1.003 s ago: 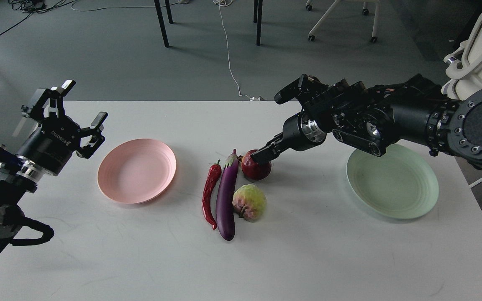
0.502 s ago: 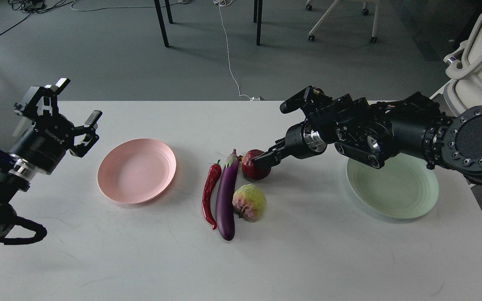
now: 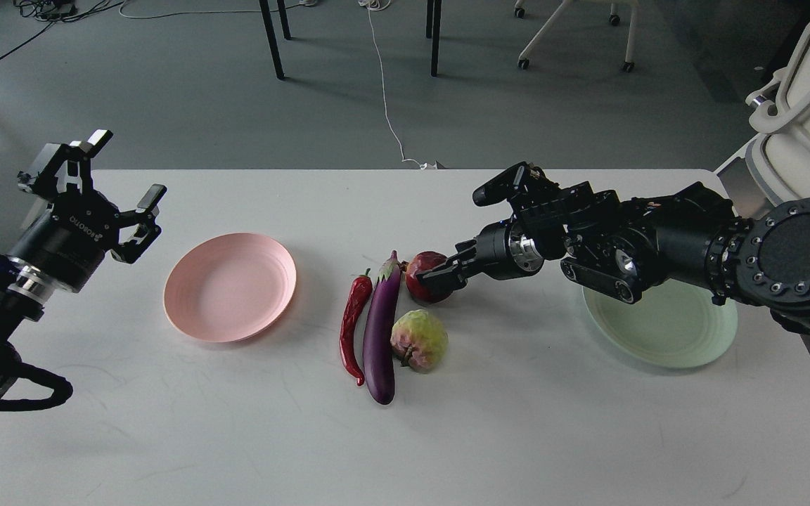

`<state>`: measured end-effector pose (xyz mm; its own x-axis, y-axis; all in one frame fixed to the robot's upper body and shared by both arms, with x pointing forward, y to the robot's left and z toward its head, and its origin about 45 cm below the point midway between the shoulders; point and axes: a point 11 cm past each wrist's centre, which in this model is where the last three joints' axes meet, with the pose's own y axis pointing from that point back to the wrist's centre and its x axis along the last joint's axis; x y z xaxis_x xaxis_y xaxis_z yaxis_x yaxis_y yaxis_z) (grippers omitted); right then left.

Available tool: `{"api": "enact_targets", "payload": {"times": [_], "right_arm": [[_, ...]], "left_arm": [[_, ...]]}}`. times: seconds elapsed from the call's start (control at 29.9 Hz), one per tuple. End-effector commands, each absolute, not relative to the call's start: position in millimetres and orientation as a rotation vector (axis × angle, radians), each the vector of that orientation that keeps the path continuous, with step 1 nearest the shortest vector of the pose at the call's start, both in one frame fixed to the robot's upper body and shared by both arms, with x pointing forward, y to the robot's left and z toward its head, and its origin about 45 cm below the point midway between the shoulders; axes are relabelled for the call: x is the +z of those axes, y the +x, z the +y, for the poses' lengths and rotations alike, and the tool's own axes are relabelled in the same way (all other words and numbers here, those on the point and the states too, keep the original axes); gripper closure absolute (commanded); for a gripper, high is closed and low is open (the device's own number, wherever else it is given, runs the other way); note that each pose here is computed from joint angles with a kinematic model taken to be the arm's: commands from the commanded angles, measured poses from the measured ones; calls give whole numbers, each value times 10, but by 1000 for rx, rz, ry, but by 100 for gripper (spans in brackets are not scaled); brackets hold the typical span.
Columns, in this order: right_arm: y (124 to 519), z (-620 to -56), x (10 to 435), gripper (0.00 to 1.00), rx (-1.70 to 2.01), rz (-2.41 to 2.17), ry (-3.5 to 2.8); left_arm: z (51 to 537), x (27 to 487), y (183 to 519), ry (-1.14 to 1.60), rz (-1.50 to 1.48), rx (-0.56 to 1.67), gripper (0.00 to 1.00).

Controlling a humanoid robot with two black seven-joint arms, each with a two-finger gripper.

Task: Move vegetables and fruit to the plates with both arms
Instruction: 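Reach the right gripper to the red apple and grasp it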

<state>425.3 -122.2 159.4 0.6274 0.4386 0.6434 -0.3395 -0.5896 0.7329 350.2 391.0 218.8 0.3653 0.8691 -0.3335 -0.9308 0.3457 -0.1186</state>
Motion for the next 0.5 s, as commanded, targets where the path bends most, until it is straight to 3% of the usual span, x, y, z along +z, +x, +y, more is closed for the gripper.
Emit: {"api": "enact_targets", "payload": {"times": [0.0, 0.33, 0.47], "right_arm": [[4233, -1199, 1569, 2, 1061, 63, 1950], [4258, -1299, 1463, 5, 1093, 6, 1934], [4261, -1295, 1467, 16, 1105, 1, 1933]], "left_arm": [[3930, 2202, 3501, -314, 224, 1185, 1], [3943, 2255, 3496, -315, 214, 1175, 1], [3952, 2261, 3498, -314, 211, 1178, 1]]}}
